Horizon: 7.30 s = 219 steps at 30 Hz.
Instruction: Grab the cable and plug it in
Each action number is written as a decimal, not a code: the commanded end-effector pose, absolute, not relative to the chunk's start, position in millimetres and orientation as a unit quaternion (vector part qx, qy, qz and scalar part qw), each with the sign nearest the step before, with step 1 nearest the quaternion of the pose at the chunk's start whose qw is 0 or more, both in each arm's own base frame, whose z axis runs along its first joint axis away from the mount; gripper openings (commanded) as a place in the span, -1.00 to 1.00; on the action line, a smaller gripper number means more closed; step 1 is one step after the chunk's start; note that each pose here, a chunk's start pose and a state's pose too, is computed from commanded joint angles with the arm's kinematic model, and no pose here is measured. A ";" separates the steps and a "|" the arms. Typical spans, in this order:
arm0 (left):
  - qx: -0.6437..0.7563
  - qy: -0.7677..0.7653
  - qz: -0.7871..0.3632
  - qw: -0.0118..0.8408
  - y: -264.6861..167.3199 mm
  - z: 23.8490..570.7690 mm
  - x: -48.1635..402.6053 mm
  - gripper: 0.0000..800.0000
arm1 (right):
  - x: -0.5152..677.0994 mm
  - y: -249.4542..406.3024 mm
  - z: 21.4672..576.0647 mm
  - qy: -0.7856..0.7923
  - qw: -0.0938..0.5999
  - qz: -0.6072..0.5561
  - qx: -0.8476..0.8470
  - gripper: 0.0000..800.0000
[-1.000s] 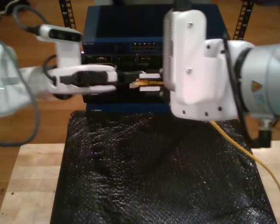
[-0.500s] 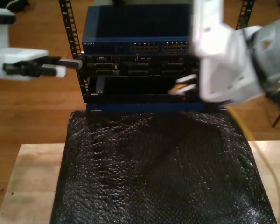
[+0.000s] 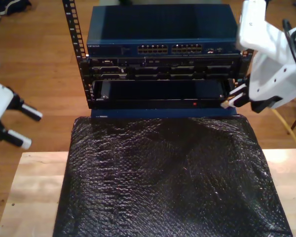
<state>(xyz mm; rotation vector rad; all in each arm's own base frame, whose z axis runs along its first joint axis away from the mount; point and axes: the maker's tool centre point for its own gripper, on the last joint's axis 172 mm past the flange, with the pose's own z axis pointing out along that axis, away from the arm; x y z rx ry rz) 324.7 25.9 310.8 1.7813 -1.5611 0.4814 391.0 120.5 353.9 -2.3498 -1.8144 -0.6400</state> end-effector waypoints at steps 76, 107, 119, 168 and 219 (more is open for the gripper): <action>0.612 -0.753 0.119 0.210 119.2 34.3 1.4 1.00 | 439.1 128.5 243.8 -0.590 0.045 -0.138 -0.794 -1.00; 0.615 -0.751 0.123 0.208 118.2 34.3 3.4 1.00 | 518.1 138.8 265.9 -0.646 -0.166 -0.301 -0.681 -1.00; 0.615 -0.751 0.123 0.208 118.2 34.3 3.4 1.00 | 515.5 119.1 256.0 -0.647 -0.244 -0.370 -0.620 -1.00; 0.615 -0.751 0.123 0.208 118.2 34.3 3.4 1.00 | 517.8 117.3 329.9 -0.605 -0.367 -0.509 -0.491 -1.00; 0.615 -0.751 0.123 0.208 118.2 34.3 3.4 1.00 | 613.8 155.6 318.7 -0.516 -0.397 -0.589 -0.479 -1.00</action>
